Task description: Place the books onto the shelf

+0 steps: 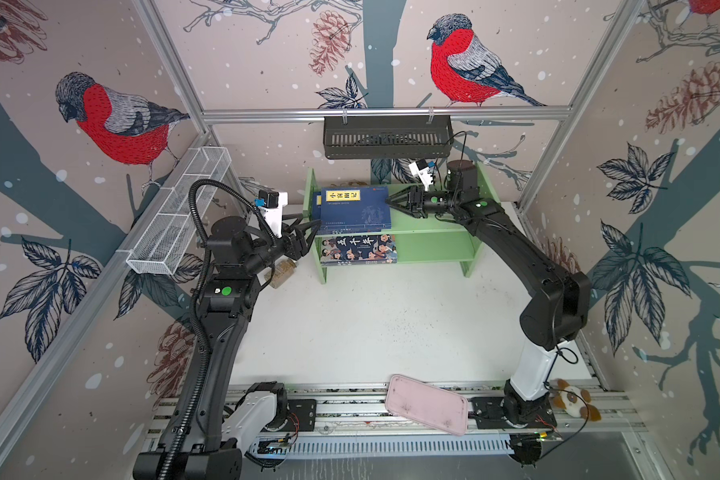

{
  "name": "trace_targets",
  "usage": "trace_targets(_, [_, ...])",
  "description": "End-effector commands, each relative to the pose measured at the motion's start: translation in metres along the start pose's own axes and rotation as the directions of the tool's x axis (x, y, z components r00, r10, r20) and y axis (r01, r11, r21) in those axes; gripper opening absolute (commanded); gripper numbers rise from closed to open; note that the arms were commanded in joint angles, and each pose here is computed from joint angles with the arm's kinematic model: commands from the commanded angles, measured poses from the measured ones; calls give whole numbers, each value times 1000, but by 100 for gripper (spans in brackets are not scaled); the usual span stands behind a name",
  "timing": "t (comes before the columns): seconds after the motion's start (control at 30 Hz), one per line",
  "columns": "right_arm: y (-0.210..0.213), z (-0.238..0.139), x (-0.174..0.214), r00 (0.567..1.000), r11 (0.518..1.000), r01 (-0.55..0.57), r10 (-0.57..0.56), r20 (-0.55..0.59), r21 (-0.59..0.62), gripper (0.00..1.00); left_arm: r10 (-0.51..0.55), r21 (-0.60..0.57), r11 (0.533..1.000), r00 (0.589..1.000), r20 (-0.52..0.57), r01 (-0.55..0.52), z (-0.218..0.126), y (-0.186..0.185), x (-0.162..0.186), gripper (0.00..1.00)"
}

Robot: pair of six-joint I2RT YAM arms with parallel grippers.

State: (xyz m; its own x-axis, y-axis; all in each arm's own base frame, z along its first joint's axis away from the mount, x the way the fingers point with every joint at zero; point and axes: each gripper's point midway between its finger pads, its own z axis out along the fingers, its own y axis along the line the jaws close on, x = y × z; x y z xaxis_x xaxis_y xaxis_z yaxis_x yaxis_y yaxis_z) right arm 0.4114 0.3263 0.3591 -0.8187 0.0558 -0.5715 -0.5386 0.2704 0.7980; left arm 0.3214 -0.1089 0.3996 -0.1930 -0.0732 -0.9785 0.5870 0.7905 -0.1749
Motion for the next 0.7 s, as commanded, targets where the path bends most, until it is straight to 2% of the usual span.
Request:
trace_targets(0.0, [7,-6,-9,998,999,41,-42,46,20,45,94,-28,995,995,-23,-95,-2,4,6,61])
trace_targets(0.3, [2,-20,-1,995,992,49,-60,86,120,40,218,-12,975,973,-80,-220,1,8,30,62])
trace_targets(0.43, [-1,-20,9,995,989,54,-65,80,136,39,246,-26,968,964,-102,-250,5,15,40,71])
trace_targets(0.67, [0,-13,17,996,990,60,-68,62,128,38,268,-29,961,955,-125,-273,11,22,54,72])
